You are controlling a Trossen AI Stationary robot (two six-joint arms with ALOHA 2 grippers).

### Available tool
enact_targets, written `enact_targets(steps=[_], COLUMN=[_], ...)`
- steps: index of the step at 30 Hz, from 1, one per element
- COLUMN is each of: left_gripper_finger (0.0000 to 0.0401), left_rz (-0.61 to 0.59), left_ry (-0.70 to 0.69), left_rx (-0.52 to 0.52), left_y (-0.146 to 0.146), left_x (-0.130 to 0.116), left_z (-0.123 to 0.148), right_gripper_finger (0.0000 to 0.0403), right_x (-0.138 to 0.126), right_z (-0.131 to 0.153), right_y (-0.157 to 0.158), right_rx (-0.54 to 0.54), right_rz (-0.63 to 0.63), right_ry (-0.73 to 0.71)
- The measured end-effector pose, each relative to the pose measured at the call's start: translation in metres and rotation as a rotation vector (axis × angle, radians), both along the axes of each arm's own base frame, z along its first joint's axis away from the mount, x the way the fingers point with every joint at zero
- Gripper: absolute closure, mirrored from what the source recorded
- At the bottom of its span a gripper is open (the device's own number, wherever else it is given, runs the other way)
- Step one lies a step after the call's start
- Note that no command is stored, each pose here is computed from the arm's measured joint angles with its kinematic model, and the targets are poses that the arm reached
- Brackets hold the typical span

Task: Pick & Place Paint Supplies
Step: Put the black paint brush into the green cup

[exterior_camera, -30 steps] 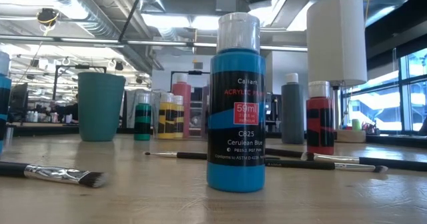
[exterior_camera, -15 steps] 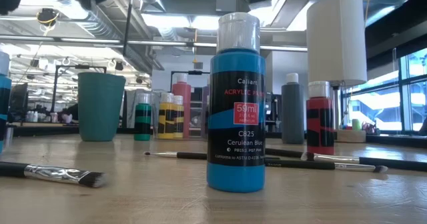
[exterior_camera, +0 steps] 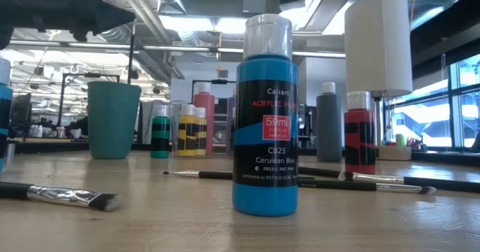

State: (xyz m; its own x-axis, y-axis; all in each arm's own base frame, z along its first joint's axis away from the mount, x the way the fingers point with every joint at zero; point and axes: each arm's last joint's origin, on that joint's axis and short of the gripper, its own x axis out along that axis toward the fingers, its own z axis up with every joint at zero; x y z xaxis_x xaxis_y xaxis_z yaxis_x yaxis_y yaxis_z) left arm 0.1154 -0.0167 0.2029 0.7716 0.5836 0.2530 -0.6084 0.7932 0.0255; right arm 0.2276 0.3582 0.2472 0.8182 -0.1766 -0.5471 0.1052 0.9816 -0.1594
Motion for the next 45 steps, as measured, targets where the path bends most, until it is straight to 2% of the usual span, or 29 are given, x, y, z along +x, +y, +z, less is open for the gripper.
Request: enact_targets(steps=[6,12,20,30,45], left_gripper_finger=[0.0399,0.0399,0.0399,0.0399,0.0399], left_rz=[-0.013,-0.042,-0.014,0.019,0.016], left_ry=[-0.004,0.020,0.070,0.133,0.217], left_rx=[0.018,-0.013,-0.043,-0.139,-0.218], left_y=[0.000,-0.003,-0.009,-0.010,-0.010], left_x=[-0.001,0.001,0.000,0.002,0.002], left_z=[0.001,-0.004,-0.009,-0.025,-0.046], right_gripper_finger=[0.0259,0.0259,0.0259,0.0259,0.0259], right_x=[0.000,0.000,0.000,0.000,0.000], right_z=[0.000,0.000,0.000,0.000,0.000], right_y=[0.000,0.000,0.000,0.000,0.000], right_rx=[0.000,0.001,0.013,0.013,0.012], right_rz=[0.000,0.001,0.002,0.002,0.002], right_ry=[0.000,0.001,0.011,0.011,0.012])
